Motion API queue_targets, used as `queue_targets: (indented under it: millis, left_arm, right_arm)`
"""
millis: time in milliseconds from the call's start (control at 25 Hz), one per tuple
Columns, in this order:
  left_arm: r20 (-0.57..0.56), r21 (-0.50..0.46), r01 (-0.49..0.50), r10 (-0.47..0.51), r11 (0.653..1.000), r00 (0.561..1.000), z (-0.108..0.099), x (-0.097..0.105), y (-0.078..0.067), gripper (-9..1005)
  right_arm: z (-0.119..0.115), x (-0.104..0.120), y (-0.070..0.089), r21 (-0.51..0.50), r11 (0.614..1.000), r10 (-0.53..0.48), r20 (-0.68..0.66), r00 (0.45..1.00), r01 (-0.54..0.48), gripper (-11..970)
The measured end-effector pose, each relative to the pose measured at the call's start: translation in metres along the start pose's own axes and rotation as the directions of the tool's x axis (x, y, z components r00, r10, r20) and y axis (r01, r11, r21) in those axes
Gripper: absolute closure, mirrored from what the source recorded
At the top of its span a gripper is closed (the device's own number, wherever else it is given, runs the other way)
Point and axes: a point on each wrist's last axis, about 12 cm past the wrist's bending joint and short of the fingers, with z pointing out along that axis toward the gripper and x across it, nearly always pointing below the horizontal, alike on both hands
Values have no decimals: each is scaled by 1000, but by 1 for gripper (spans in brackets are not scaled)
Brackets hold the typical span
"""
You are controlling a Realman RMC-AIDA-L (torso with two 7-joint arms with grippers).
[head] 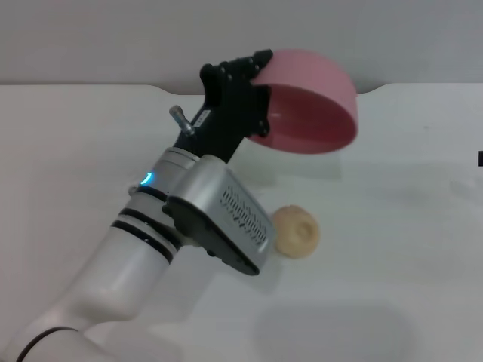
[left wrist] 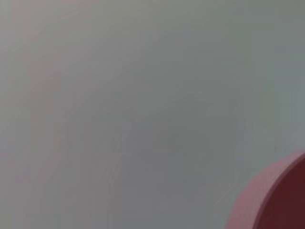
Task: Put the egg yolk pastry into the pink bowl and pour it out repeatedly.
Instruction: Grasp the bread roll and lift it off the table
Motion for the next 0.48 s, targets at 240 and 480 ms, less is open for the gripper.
queue_targets:
  millis: [240, 480]
  left_arm:
    - [-54, -60, 94, -97, 994, 994, 4, 7, 10, 996]
    - [-337, -91, 543, -538, 835, 772, 27, 44, 50, 996]
  right_arm:
    - [3, 1, 3, -14, 1000, -25, -7, 1000, 25, 452]
    - [17, -2, 16, -59, 994, -91, -65, 994, 87, 458]
